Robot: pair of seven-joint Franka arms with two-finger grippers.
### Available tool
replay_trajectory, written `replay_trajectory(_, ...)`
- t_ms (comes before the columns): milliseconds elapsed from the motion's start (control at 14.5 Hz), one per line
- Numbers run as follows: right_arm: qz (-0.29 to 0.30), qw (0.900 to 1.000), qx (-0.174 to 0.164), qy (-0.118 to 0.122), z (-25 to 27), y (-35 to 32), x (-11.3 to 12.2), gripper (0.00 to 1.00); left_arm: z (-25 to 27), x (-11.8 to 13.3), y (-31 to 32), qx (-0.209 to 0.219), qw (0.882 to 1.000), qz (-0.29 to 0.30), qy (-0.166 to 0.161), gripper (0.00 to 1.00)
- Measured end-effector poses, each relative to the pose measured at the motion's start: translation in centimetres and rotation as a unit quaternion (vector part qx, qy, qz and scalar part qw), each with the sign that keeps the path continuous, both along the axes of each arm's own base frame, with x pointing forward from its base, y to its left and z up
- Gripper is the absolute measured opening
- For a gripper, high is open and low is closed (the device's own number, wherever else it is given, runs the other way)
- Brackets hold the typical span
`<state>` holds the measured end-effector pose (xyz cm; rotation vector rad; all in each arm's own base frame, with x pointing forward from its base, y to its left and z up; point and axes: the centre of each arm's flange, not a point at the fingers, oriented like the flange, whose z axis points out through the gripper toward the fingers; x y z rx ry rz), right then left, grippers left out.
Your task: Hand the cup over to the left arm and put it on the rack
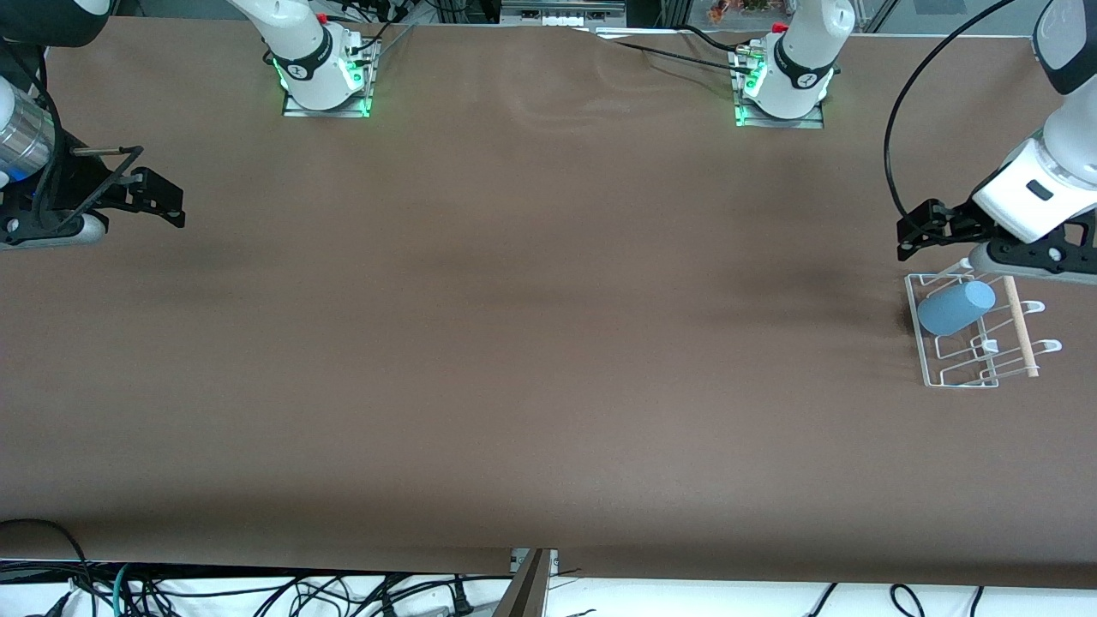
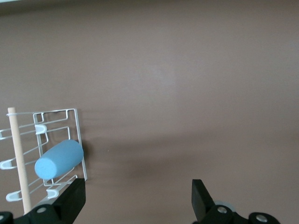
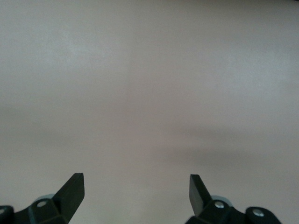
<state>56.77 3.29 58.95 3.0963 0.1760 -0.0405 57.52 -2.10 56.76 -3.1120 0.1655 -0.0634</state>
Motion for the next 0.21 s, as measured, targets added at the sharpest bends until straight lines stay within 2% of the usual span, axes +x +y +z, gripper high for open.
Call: replay_trajectory(207, 0.000, 1.000, 0.000, 0.000, 0.00, 0.01, 0.00, 1.00, -0.34, -0.21, 0.65, 0.000, 1.000, 0.006, 0.003, 1.00)
